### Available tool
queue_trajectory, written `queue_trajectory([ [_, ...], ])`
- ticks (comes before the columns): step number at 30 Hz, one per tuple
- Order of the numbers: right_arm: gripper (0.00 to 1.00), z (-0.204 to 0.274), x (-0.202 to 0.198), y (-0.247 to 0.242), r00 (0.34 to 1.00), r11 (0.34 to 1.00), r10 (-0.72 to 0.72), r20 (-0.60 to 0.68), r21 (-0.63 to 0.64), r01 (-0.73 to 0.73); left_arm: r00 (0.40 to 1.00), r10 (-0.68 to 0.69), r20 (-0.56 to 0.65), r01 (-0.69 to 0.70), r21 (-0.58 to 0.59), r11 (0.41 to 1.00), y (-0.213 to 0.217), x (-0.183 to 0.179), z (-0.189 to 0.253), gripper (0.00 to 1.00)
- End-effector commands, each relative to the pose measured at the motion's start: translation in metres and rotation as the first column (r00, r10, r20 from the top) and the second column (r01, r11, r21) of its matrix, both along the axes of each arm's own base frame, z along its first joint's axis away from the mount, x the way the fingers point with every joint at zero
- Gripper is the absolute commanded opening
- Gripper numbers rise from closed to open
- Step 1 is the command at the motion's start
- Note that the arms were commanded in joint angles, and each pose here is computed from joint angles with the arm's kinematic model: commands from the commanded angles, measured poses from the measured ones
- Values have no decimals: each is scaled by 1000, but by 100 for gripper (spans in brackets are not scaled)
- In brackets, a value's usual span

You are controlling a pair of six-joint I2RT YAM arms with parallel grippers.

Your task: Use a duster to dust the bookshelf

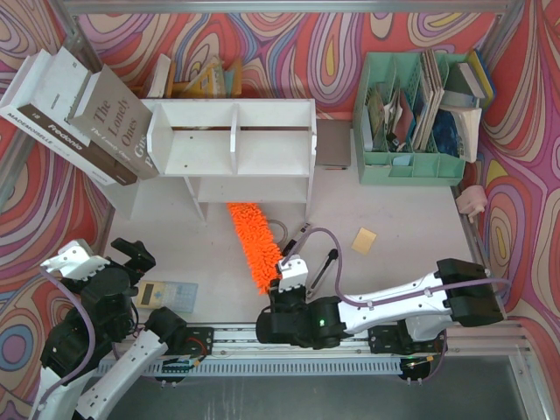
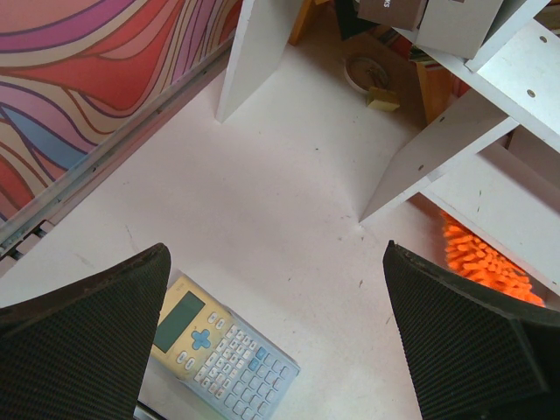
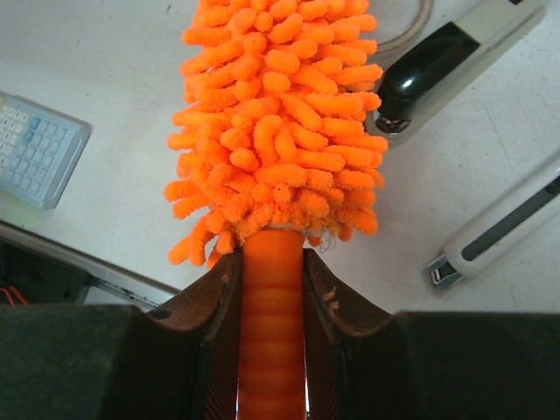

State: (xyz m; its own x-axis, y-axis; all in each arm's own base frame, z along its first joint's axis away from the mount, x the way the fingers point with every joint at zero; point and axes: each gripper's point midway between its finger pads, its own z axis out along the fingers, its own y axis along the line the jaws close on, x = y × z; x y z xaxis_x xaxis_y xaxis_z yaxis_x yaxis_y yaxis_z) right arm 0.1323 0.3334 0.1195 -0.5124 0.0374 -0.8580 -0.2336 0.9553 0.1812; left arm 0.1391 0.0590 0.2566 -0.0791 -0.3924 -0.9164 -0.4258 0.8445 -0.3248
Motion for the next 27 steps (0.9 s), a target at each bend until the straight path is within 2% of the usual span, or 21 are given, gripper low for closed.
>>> queue_trajectory([
  [1, 0, 22, 15, -34, 983, 982, -174, 62, 89, 168, 1000, -3, -12, 3, 19, 1000, 0, 1, -3, 98],
  [6, 0, 29, 18, -74, 943, 938, -326, 65, 146, 314, 1000, -4, -13, 4, 18, 1000, -1, 1, -3, 98],
  [13, 0, 26, 17, -106, 871, 873, -483, 87, 114, 473, 1000, -4, -17, 4, 21, 1000, -1, 2, -3, 98],
  [21, 0, 44, 4, -54, 960, 964, -240, 145, 151, 219, 1000, -4, -21, 4, 24, 1000, -1, 2, -4, 98],
  [25, 0, 50, -4, -20, 985, 979, -51, 164, 204, 17, 1000, -4, -22, 4, 25, 1000, -1, 2, -4, 98],
  [27, 0, 54, -6, -12, 985, 977, -20, 171, 211, -16, 1000, -3, -20, 3, 24, 1000, -1, 2, -4, 98],
])
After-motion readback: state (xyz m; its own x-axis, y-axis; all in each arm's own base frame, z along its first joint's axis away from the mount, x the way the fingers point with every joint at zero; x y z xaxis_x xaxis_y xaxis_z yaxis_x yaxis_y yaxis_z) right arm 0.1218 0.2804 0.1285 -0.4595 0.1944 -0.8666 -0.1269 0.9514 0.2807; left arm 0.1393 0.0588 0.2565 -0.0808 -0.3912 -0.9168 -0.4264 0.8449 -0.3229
